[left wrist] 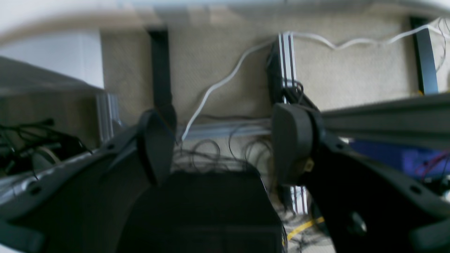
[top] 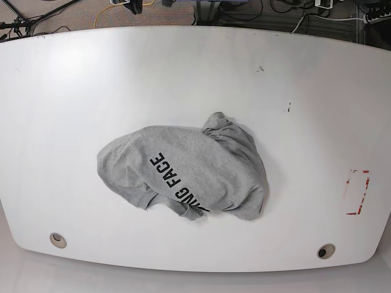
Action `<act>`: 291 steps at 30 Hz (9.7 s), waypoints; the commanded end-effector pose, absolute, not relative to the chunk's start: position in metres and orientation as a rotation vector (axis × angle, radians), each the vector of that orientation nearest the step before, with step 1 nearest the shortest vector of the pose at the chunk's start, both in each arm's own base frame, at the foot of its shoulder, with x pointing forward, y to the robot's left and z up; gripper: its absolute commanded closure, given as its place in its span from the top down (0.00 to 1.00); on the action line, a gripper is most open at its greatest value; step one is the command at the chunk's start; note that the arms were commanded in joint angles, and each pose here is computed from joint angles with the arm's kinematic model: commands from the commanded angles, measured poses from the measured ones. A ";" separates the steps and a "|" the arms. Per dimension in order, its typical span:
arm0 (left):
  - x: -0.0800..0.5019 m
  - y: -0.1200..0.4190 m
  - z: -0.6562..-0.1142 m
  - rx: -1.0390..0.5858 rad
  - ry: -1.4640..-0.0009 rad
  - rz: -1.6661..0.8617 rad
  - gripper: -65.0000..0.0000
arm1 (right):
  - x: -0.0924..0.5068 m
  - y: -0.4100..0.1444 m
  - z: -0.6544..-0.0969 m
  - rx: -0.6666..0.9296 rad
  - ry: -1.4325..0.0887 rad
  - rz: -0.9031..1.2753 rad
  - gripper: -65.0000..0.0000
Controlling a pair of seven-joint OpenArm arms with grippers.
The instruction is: Fold the T-shirt properly
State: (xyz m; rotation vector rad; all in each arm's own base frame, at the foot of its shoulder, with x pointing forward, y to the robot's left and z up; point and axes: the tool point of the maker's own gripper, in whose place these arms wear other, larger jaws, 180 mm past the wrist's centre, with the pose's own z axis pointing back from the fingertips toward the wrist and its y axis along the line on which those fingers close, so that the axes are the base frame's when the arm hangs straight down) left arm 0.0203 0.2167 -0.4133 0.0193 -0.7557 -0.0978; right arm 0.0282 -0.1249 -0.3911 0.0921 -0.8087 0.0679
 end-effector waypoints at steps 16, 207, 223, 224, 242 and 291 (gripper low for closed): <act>0.064 0.235 -0.362 0.109 -0.943 -0.102 0.62 | 0.060 -0.124 -0.364 0.085 -0.933 0.080 0.05; 0.199 0.230 -0.330 0.094 -1.219 -0.053 0.65 | 0.488 -0.039 -0.325 0.136 -1.112 0.456 0.47; 0.203 0.229 -0.325 0.093 -1.237 -0.054 0.65 | 0.500 -0.046 -0.336 0.129 -1.064 0.474 0.47; 0.204 0.229 -0.325 0.093 -1.237 -0.053 0.65 | 0.501 -0.046 -0.337 0.130 -1.062 0.475 0.47; 0.210 0.226 -0.324 0.085 -1.250 -0.055 0.65 | 0.503 -0.043 -0.340 0.129 -1.052 0.479 0.48; 0.212 0.227 -0.320 0.095 -1.265 -0.063 0.66 | 0.491 -0.028 -0.351 0.133 -1.022 0.570 0.10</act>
